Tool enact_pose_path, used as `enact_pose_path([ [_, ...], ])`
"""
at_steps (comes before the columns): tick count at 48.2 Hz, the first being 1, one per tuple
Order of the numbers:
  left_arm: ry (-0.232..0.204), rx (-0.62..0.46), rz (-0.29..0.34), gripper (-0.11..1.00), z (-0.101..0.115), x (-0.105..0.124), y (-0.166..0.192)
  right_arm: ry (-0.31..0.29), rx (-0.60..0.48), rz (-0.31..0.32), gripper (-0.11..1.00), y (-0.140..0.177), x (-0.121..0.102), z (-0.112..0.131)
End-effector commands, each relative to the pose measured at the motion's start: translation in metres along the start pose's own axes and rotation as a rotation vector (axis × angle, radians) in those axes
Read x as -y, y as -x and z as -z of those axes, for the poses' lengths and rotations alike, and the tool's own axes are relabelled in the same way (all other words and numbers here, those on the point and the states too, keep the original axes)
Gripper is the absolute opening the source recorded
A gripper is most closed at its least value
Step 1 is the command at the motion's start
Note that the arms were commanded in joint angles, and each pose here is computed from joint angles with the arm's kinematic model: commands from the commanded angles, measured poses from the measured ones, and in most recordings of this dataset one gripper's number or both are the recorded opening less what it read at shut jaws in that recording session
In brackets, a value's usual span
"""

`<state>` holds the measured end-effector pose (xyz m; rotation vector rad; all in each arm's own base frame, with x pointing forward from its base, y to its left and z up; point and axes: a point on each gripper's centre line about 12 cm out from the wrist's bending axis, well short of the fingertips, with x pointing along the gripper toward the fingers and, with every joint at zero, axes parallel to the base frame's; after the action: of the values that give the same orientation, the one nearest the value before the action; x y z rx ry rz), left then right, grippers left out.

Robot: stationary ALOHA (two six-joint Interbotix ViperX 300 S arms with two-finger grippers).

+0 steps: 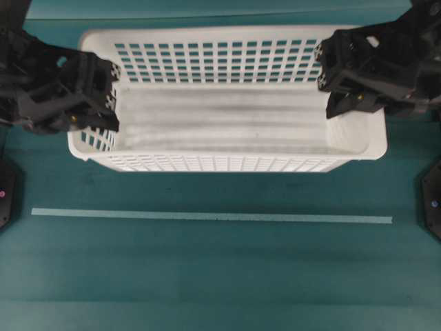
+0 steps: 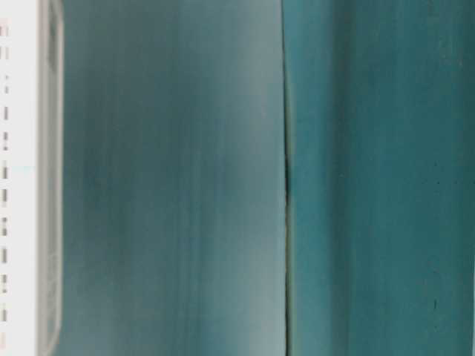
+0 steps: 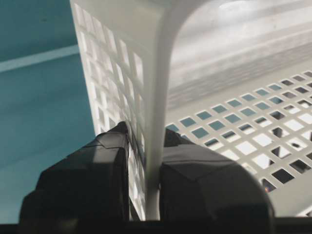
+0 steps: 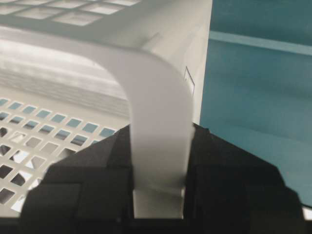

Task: Lift the white basket with both hands.
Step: 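Raise the basket with both grippers toward the overhead view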

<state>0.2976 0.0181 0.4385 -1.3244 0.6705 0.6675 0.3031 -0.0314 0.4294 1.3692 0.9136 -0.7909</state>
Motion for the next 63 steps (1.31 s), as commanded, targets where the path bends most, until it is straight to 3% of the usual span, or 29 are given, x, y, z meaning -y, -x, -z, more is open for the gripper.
enact_pose_path([
  [1, -0.036, 0.022, 0.118, 0.06, -0.003, 0.018, 0.032, 0.037, -0.010, -0.038, 0.18, 0.011, -0.009, 0.008],
  [12, -0.041, 0.033, 0.170, 0.06, -0.006, 0.029, 0.048, 0.057, -0.016, -0.041, 0.18, 0.030, -0.010, 0.014],
  [26, -0.065, 0.039, 0.191, 0.06, -0.006, 0.035, 0.054, 0.067, -0.015, -0.050, 0.18, 0.036, -0.012, 0.015],
  [63, -0.071, 0.038, 0.190, 0.06, -0.006, 0.033, 0.054, 0.070, -0.003, -0.054, 0.18, 0.033, -0.013, 0.013],
])
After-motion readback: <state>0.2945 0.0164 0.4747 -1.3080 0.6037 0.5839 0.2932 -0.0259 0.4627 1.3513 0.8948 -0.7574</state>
